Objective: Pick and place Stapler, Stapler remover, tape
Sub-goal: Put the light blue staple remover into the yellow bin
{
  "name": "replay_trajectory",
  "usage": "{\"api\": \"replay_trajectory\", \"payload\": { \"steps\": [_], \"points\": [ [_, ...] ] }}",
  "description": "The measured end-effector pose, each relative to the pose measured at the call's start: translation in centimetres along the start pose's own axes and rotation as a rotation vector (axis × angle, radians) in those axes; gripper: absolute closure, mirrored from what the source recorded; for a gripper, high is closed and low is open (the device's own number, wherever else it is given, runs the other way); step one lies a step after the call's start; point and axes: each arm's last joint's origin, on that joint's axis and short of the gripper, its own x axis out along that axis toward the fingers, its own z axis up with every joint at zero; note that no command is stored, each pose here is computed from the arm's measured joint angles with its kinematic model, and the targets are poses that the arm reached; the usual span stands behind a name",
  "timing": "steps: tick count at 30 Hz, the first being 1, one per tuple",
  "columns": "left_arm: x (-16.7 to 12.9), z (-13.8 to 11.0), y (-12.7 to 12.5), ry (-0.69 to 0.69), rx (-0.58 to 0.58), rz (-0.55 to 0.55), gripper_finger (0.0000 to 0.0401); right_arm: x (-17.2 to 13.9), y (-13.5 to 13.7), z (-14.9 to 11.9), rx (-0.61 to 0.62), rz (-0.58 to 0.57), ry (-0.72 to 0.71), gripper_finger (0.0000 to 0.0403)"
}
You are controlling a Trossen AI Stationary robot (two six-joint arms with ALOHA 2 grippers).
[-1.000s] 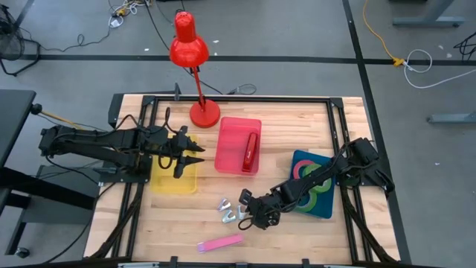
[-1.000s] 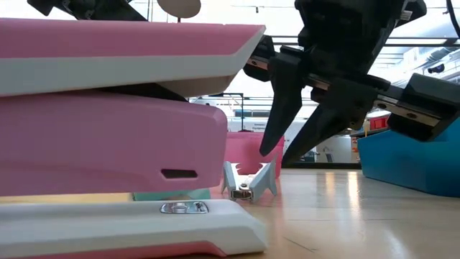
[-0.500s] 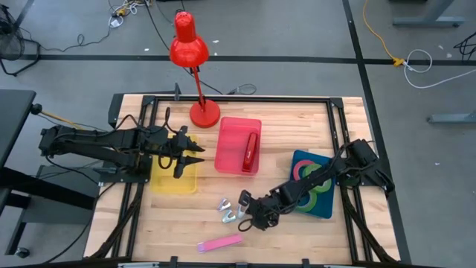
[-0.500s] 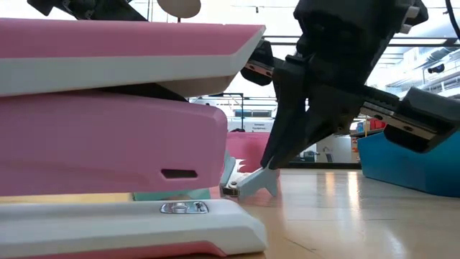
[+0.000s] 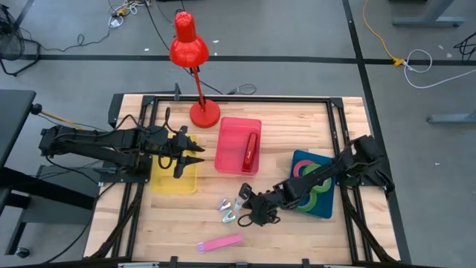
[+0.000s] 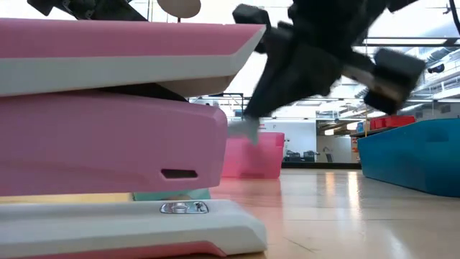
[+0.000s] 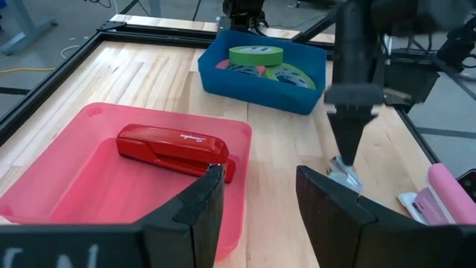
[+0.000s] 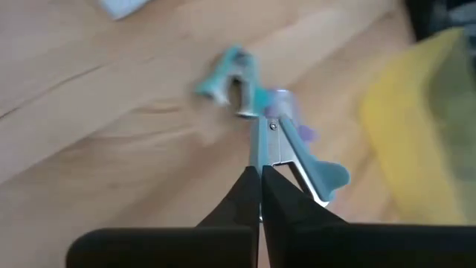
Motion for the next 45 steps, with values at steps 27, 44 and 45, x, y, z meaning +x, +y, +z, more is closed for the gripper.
{"api": "replay_trajectory", "payload": {
  "steps": [27, 44, 45],
  "points": [
    [0.0, 0.3, 0.0, -0.034, 0.070, -0.002, 0.0227, -13.8, -8.6, 1.7, 0.225, -0.565, -0.371, 0.0401],
    [-1.0, 4.2, -0.4, -0.453, 0.373, 0.046, 0.0227, -18.9, -11.8, 1.5, 0.542, -0.846, -0.701, 0.0401],
    [-1.0, 4.3, -0.4, -0.464, 0.392, 0.052, 0.0227, -19.0, -11.9, 1.4, 0.587, -0.842, -0.724, 0.0401]
  ]
}}
